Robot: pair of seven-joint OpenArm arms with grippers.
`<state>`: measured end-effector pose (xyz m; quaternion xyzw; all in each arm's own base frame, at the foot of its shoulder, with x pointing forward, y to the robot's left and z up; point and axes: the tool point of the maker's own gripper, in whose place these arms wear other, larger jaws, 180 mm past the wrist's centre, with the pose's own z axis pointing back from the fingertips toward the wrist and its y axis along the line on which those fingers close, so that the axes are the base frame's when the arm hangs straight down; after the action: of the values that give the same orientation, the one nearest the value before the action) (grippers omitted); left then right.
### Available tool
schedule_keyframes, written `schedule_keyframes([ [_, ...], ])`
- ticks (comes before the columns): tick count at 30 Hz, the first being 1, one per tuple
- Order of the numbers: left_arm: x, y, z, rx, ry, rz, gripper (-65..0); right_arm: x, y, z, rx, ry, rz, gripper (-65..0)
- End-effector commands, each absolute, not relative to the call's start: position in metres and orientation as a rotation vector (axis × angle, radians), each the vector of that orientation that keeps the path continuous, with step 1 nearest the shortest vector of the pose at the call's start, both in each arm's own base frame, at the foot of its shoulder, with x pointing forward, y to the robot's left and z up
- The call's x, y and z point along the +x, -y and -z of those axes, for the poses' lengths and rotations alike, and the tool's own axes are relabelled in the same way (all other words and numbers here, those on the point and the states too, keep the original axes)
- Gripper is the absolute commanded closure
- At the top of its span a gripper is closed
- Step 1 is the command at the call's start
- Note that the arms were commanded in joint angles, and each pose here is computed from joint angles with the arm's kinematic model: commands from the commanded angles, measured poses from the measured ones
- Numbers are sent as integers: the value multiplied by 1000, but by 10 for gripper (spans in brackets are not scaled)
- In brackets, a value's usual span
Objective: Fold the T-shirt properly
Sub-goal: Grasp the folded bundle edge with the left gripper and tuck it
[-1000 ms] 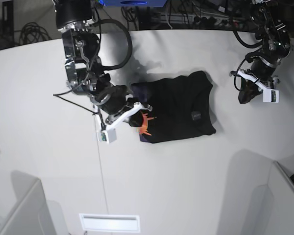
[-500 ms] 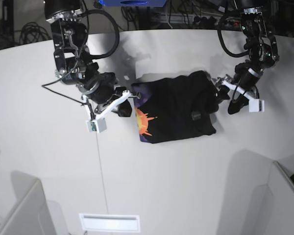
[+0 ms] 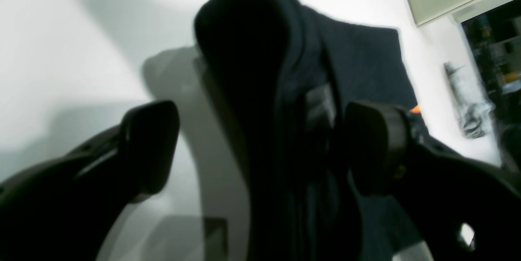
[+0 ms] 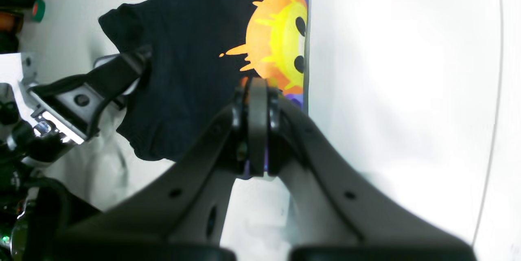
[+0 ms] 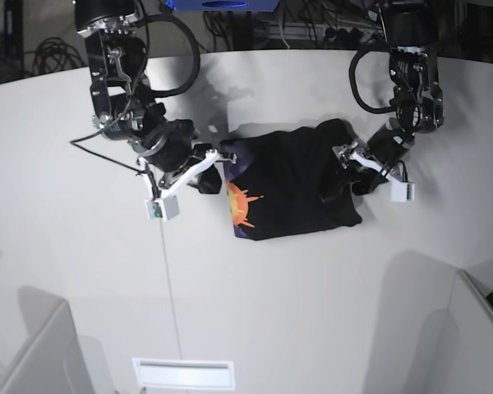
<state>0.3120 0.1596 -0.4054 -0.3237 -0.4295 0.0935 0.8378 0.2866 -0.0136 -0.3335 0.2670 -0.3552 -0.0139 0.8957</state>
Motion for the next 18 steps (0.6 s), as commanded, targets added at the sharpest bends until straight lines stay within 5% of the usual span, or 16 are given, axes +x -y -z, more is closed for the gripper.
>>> schedule_keyframes([
  [1, 317, -160, 404, -687, 906, -194, -624, 294, 13, 319, 570, 789, 20, 0],
  [9, 312, -143, 440, -690, 778, -229, -599, 303, 40, 319, 531, 812, 88, 0],
  [18, 311, -149, 463, -679, 710, -279, -156, 303, 45, 321, 513, 811, 78, 0],
])
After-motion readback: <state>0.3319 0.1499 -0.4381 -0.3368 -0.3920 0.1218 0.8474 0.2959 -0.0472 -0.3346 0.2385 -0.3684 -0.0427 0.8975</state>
